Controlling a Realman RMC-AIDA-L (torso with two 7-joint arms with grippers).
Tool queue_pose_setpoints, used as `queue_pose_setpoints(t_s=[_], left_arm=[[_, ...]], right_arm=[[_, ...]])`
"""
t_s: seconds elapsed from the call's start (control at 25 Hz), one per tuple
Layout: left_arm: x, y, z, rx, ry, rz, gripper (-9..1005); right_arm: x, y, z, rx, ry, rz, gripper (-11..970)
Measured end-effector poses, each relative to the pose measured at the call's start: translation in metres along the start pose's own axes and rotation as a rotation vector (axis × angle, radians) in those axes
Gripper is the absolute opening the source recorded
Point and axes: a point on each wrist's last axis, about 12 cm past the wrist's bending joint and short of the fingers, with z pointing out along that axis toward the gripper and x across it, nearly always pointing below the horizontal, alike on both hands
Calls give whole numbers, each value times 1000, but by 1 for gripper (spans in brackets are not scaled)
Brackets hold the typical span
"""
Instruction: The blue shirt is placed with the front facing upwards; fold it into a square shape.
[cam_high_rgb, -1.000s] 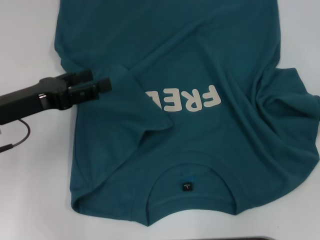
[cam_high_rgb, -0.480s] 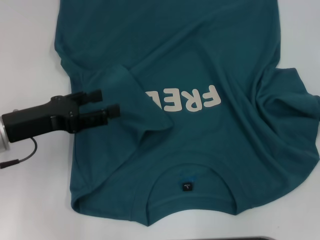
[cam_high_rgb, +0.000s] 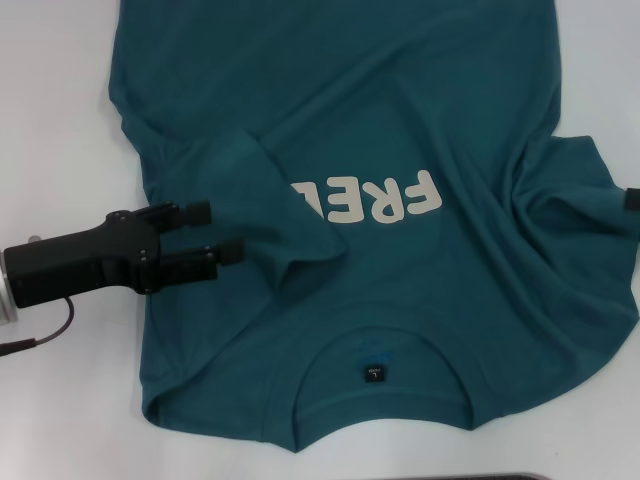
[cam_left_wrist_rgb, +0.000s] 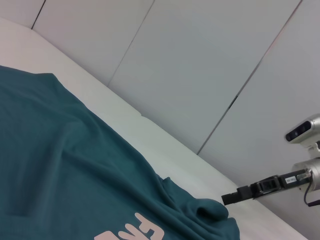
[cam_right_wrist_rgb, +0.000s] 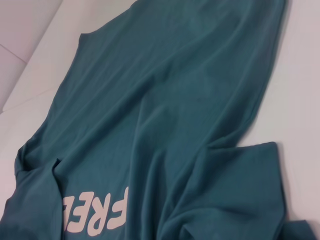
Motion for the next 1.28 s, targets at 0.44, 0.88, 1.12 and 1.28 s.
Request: queue_pose_setpoints(t_s=[0.44, 0.88, 1.12, 1.28], left_arm=[[0, 0, -1, -4, -4, -1, 917], [-2, 2, 0, -8, -3, 5, 917], [-2, 2, 0, -8, -5, 5, 917], [-2, 2, -1, -9, -5, 4, 917]], right_arm=[[0, 3, 19, -14, 27, 1, 880], [-6, 5, 31, 14, 0, -8, 864], [-7, 5, 33, 14, -5, -11, 630], [-8, 5, 33, 15, -8, -14, 489]])
